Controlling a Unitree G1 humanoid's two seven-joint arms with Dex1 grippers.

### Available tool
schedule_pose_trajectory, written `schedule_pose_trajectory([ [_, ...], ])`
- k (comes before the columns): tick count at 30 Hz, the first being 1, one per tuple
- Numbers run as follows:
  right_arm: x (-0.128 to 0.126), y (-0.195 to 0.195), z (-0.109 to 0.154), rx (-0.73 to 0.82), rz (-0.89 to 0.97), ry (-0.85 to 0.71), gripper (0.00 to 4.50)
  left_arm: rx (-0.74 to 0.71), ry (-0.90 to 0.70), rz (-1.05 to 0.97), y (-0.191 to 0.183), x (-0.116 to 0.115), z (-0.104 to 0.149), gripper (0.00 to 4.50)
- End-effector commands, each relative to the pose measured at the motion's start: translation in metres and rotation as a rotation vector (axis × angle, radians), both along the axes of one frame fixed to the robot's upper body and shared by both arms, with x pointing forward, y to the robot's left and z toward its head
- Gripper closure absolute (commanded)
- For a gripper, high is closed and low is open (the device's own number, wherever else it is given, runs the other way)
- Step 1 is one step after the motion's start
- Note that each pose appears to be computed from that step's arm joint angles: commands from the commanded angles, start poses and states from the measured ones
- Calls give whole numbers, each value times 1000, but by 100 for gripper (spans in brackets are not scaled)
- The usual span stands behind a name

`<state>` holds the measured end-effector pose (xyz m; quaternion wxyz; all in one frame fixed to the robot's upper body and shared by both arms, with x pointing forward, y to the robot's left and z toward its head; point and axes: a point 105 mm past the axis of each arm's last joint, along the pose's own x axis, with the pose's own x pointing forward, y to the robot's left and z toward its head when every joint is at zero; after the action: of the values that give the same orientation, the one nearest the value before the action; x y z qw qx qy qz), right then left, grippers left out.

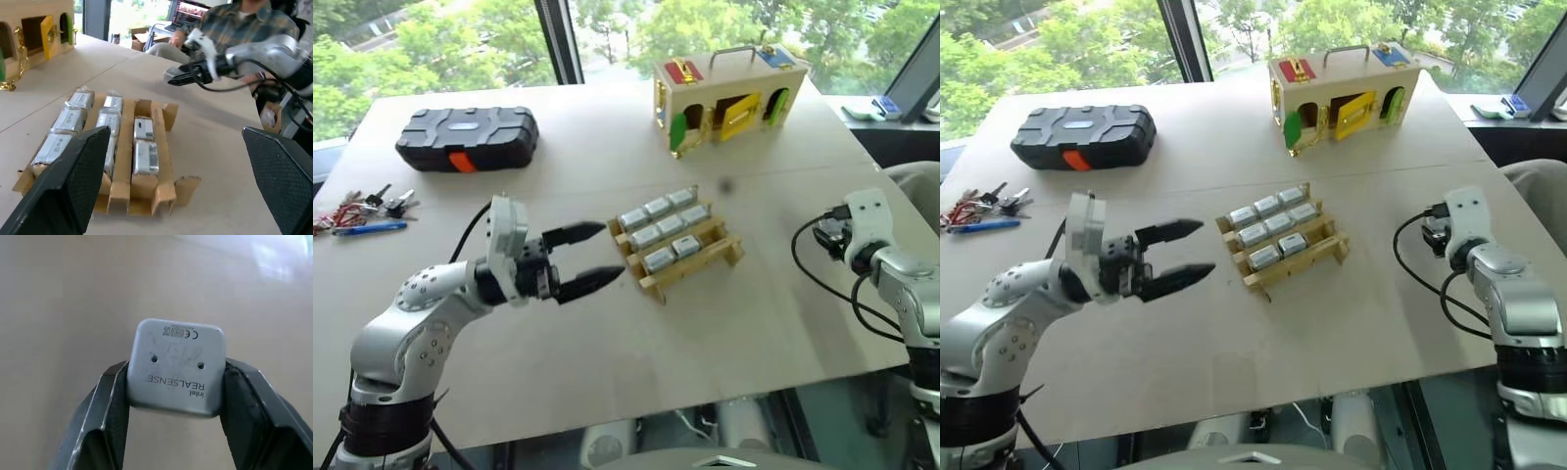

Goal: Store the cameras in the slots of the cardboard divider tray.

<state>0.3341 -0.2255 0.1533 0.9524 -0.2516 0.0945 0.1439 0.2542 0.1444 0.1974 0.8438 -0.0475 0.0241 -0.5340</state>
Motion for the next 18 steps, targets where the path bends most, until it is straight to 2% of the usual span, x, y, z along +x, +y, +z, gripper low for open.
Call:
schedule_pose_trajectory([
  [1, -36, 81, 46, -228, 503, -214, 245, -56, 183, -67, -22, -4, 12, 0],
  [3, -49, 111, 58, -299, 681, -291, 245, -108, 290, -102, -35, 0, 19, 0],
  [8, -61, 157, 81, -331, 909, -424, 245, -133, 398, -108, -58, 16, 28, 0],
  [12, -62, 176, 91, -324, 985, -478, 245, -122, 407, -111, -65, 22, 32, 0],
  [18, -68, 188, 88, -320, 1033, -484, 245, -142, 418, -93, -69, 28, 35, 0],
])
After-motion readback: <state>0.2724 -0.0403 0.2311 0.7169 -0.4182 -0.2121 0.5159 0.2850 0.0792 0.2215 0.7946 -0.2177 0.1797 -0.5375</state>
